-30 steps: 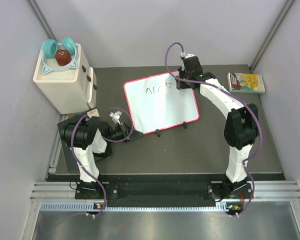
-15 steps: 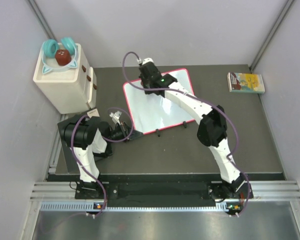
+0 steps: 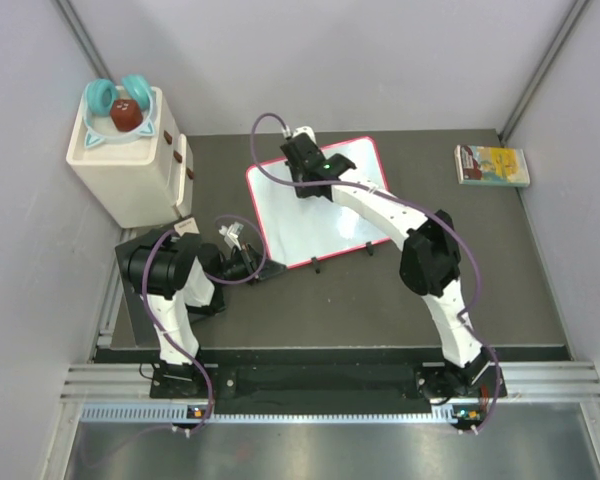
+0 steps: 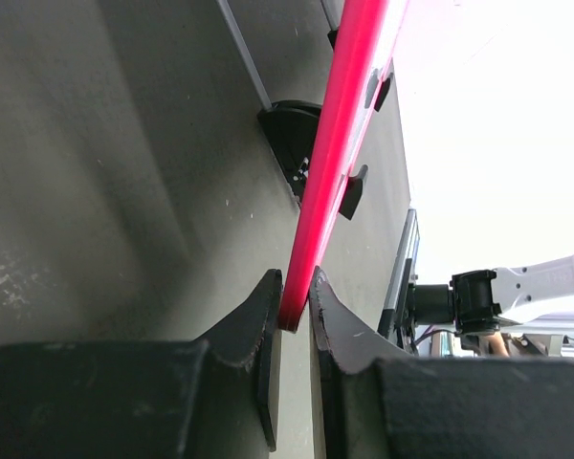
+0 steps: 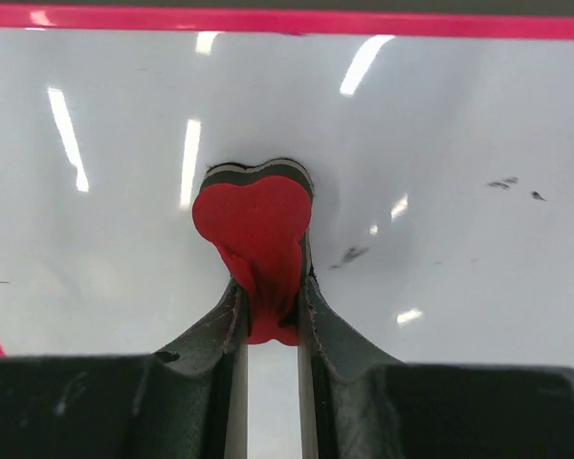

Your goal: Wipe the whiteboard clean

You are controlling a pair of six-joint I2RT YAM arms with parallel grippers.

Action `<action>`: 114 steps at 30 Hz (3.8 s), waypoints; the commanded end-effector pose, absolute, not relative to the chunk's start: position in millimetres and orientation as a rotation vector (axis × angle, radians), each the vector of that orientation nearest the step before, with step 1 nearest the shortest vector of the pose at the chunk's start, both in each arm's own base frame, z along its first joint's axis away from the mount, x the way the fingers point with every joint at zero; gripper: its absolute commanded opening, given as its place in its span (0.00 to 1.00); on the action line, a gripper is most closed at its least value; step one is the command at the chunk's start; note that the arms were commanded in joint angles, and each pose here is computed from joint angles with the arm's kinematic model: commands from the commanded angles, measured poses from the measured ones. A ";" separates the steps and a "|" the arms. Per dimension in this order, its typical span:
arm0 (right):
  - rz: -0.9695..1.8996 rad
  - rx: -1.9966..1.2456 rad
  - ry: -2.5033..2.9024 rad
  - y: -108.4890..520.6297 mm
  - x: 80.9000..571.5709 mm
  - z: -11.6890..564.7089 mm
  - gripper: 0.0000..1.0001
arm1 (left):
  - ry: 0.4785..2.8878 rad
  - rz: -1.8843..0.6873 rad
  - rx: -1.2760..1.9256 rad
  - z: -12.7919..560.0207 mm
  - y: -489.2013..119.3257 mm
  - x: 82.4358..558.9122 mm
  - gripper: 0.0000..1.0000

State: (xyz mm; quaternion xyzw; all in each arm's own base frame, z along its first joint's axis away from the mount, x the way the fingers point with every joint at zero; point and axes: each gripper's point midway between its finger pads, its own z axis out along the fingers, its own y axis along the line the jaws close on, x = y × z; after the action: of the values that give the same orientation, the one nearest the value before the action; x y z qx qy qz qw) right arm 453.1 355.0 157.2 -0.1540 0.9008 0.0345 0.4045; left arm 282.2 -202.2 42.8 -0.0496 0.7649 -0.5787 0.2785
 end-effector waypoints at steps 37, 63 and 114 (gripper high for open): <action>0.022 -0.490 2.278 331.5 451.4 158.5 0.00 | 1.750 -1.476 0.146 91.1 -203.4 288.5 0.00; -0.098 -0.058 2.410 164.1 414.0 119.6 0.00 | 1.747 -1.471 0.146 91.6 -203.0 288.4 0.00; 0.244 -0.024 2.592 160.3 223.7 30.0 0.89 | 1.708 -1.438 0.189 103.0 -201.9 280.5 0.74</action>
State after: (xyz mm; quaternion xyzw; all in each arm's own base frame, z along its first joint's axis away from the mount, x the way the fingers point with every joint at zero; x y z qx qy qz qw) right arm 222.6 151.6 24.8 -0.0120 0.9667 0.0703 0.2460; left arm 269.2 -201.8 52.4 -0.0183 0.7605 -0.5746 0.3019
